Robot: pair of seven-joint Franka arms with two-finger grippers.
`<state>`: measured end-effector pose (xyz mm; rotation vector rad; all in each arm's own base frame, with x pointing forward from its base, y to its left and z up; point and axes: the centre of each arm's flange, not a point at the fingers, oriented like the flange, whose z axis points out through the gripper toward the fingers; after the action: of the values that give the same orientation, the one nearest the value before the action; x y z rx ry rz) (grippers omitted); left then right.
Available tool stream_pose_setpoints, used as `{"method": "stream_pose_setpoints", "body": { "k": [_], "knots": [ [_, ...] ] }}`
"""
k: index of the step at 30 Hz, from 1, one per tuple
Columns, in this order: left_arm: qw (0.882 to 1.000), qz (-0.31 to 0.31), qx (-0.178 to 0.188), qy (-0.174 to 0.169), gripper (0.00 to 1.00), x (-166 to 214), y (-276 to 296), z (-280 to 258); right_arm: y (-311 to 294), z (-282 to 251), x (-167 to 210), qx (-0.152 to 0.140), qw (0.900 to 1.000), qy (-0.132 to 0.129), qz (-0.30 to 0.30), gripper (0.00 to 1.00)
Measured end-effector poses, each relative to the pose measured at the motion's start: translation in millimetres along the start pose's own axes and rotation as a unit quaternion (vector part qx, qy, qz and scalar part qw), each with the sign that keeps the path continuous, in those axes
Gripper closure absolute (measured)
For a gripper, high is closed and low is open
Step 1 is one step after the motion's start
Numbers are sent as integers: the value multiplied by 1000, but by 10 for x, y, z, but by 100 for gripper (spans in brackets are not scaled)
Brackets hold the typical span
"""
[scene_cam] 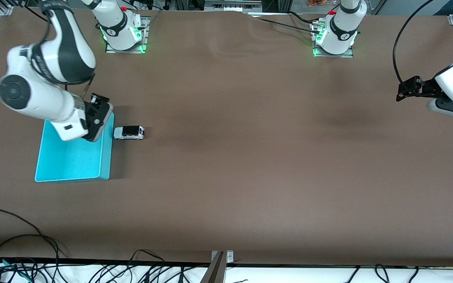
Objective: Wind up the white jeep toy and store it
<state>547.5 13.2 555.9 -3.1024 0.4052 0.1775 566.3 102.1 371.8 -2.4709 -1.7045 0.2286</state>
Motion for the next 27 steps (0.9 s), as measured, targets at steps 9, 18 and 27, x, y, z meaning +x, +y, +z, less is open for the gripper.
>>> {"method": "stream_pose_setpoints", "body": {
  "k": [9, 18, 27],
  "knots": [
    [1000, 0, 9, -1, 0, 48, 183, -19, -140, 789, -75, -31, 996, 16, -86, 0],
    [1000, -18, 3, -19, 0, -40, 200, -202, -305, 1253, -122, -56, 991, 27, -121, 0],
    [998, -67, -17, -10, 0, -31, 268, -347, -286, 1559, -49, -79, 983, 44, -157, 0]
  ]
}}
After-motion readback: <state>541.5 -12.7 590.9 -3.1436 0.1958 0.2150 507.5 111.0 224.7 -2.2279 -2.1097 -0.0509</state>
